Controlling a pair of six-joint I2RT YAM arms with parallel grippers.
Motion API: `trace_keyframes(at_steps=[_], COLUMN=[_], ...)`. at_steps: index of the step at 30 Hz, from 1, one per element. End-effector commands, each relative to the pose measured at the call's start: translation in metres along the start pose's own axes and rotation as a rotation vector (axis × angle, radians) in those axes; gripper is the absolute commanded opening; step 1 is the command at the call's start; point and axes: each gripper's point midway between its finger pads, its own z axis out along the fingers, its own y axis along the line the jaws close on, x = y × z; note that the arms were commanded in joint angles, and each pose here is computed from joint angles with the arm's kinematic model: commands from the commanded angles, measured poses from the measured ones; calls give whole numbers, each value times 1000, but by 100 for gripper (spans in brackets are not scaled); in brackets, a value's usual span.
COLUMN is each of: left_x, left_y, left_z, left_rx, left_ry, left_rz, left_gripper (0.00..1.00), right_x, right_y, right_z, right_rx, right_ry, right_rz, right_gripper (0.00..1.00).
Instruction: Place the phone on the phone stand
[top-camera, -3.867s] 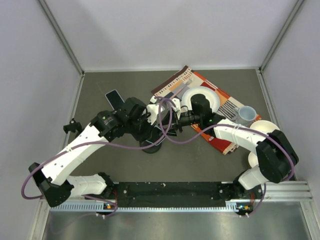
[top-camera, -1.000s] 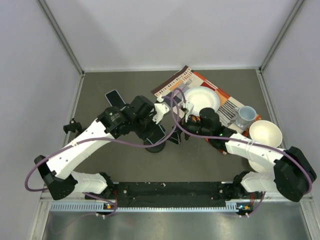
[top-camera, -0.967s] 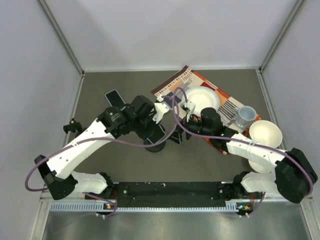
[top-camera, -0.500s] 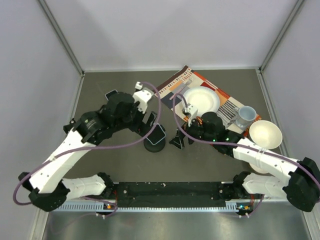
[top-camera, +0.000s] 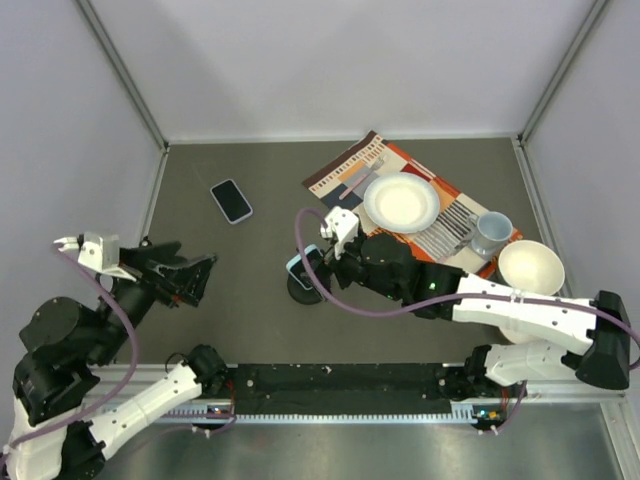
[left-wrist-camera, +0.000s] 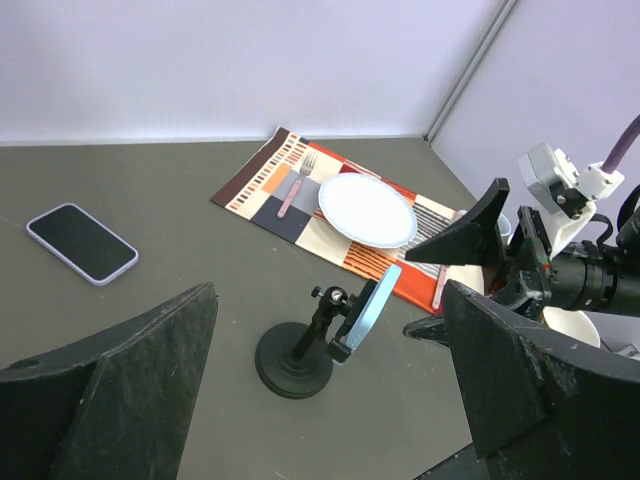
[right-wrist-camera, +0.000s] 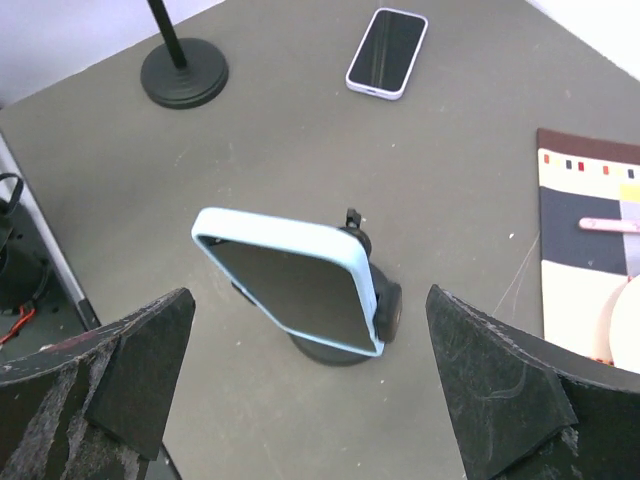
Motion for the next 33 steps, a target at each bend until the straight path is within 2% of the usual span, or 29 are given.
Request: trace_keyframes(at_steps=[1,8,13,20,26,27,29,30,32,33], left_x=[6,20,21,16,18,18,20,20,22,23], left_y=[-5,-17,-20,-21,-20,-21,-21,-21,-22,-22], left_z=[14,22,24,22,25,25,26,26,29,30], left_rx=[2,55,78,82,73,75,73,73,72,72], left_ry=[-15,49,45,33,46,47,54,55,62,66], left_rz=[-59,-29,-27,-27,-24,-26,-27,-28,-31,-31], left_gripper=[99,99,99,99,99,99,99,99,99,99], right_x=[-28,-34,-27,-22,-17,-15,-14,-12,-12,-9], right_y=[0,12,23,14,11,11,11,10,12,13], right_z=[7,26,37,47,53,53,50,50,48,47], right_rx=[78,142,156,291,334,338,337,340,325,321], right_ry=[-32,11,38,51,60,63,60,61,58,64], right_rz=[-48,-88,-78,-39,-14,-7,7,23,39,65], right_gripper=[99,99,99,98,81,69,52,40,33,26])
